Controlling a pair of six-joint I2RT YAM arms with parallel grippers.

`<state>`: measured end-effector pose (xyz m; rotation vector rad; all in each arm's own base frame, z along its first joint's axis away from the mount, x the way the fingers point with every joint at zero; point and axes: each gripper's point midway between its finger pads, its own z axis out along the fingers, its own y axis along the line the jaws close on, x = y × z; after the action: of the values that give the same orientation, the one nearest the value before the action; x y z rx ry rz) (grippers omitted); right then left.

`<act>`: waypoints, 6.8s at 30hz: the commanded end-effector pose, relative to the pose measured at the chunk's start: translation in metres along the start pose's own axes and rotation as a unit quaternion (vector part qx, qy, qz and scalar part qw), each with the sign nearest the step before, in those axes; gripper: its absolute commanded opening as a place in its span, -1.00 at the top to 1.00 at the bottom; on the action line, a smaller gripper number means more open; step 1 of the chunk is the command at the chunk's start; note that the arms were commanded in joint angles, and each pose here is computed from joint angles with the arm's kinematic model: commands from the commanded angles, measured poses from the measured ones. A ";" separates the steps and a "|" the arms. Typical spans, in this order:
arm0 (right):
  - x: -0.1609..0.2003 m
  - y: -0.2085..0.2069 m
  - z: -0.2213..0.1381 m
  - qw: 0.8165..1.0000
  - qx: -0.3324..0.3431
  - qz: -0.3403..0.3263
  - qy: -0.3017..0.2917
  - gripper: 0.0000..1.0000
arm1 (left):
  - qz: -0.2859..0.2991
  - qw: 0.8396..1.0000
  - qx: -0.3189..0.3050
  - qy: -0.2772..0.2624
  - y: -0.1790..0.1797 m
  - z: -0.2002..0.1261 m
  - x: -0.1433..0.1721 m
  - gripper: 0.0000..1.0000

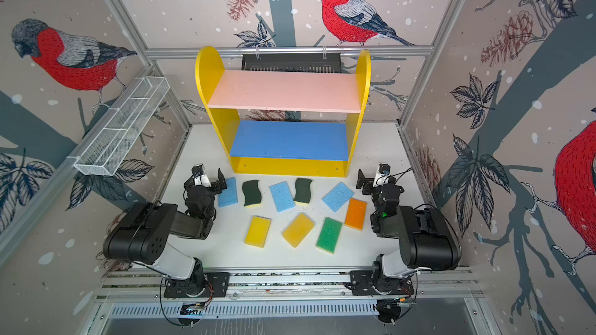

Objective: Arrange cleaning sponges on a shelf
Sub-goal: Pick up the cleaning sponge from the middle-left of the table.

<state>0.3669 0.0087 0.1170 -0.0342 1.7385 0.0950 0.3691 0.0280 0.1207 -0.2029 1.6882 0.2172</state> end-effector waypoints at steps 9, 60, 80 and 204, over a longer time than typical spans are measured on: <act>-0.011 0.001 0.000 1.000 -0.004 -0.004 -0.021 -0.99 | -0.004 1.000 -0.001 -0.021 0.000 0.000 -0.011 -0.97; -0.070 0.013 0.001 1.000 -0.003 -0.003 -0.007 -1.00 | -0.055 0.998 0.000 0.007 -0.012 -0.014 -0.078 -0.95; -0.153 0.062 -0.059 0.998 0.021 0.021 -0.057 -1.00 | -0.153 0.972 -0.003 0.177 -0.022 -0.051 -0.050 -0.73; -0.112 0.052 -0.073 0.986 0.013 0.151 0.073 -1.00 | -0.065 0.879 0.099 0.462 -0.068 -0.122 -0.007 -0.36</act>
<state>0.3105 0.0471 0.2357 0.2783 1.8907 0.2811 0.2839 -0.0672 0.1284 -0.3386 2.5916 -0.1888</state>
